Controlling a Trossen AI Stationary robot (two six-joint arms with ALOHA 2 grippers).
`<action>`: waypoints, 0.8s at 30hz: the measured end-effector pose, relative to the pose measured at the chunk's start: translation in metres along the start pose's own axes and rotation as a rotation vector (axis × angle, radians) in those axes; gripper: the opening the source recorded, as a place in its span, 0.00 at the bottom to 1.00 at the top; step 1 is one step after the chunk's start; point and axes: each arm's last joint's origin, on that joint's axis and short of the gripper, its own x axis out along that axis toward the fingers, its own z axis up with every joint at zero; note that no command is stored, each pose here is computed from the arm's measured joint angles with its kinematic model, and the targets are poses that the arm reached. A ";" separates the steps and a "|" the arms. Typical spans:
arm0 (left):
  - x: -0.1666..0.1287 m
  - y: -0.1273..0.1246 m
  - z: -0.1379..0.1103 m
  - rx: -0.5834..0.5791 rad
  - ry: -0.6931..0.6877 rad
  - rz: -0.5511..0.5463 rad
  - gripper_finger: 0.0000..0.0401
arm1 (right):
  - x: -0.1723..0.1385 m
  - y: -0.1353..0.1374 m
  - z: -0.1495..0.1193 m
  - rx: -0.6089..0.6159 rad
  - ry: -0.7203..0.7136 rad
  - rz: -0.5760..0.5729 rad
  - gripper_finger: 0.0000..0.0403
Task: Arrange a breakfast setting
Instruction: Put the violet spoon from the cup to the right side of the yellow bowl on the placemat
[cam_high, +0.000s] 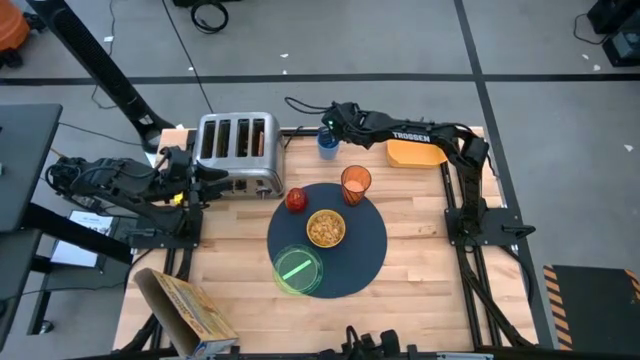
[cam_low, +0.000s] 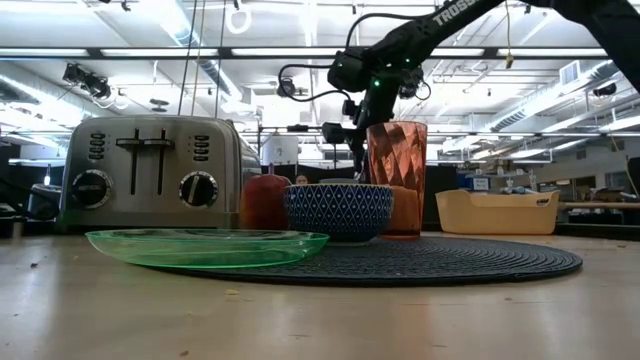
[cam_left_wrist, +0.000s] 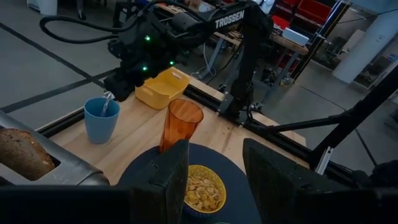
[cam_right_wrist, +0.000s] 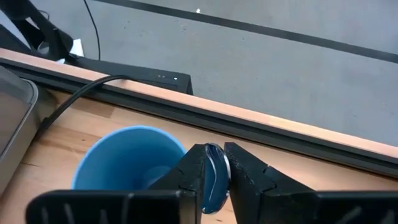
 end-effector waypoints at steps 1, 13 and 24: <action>0.000 0.000 0.000 0.000 0.000 0.000 0.40 | 0.000 0.000 0.000 -0.001 -0.002 -0.003 0.16; 0.000 0.000 0.000 0.001 0.001 0.000 0.40 | -0.001 0.002 0.000 -0.064 -0.014 0.005 0.09; 0.000 0.000 0.000 0.001 0.001 0.000 0.40 | -0.008 0.013 -0.004 -0.172 -0.063 0.017 0.06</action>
